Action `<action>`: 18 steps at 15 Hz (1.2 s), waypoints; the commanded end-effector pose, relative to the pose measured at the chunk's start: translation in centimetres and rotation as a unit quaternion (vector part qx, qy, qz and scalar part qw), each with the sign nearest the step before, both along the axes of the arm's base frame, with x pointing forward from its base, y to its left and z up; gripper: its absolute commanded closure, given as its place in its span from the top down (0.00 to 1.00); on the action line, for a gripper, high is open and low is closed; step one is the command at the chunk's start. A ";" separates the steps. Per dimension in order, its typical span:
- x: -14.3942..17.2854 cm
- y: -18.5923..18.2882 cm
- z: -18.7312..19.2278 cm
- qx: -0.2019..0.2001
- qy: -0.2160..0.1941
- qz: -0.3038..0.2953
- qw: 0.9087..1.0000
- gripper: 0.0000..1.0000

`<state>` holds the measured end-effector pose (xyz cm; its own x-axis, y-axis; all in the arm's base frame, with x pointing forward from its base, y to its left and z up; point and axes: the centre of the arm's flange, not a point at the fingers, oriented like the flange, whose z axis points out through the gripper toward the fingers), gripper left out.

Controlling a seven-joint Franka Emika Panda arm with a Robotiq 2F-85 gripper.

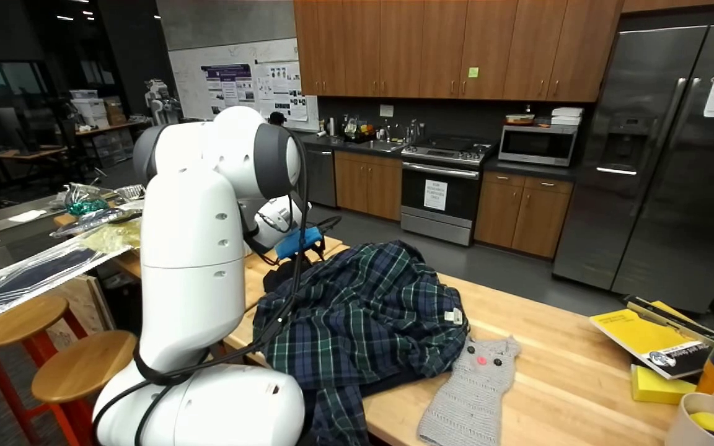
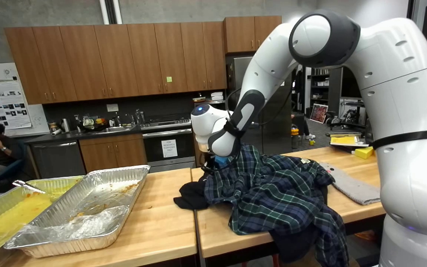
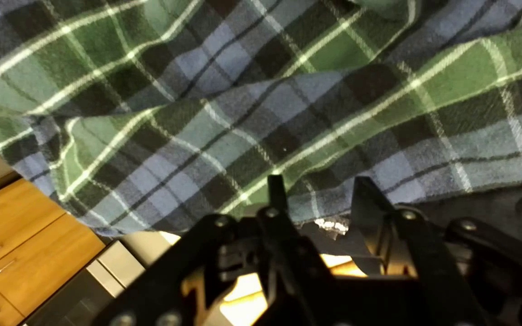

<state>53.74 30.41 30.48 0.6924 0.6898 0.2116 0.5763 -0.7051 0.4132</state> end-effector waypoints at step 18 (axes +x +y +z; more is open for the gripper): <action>-0.3 -2.1 -1.4 -0.042 0.050 -0.118 0.991 0.74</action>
<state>53.44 28.34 29.04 0.8419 0.5344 0.0745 0.4519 -0.7737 0.4440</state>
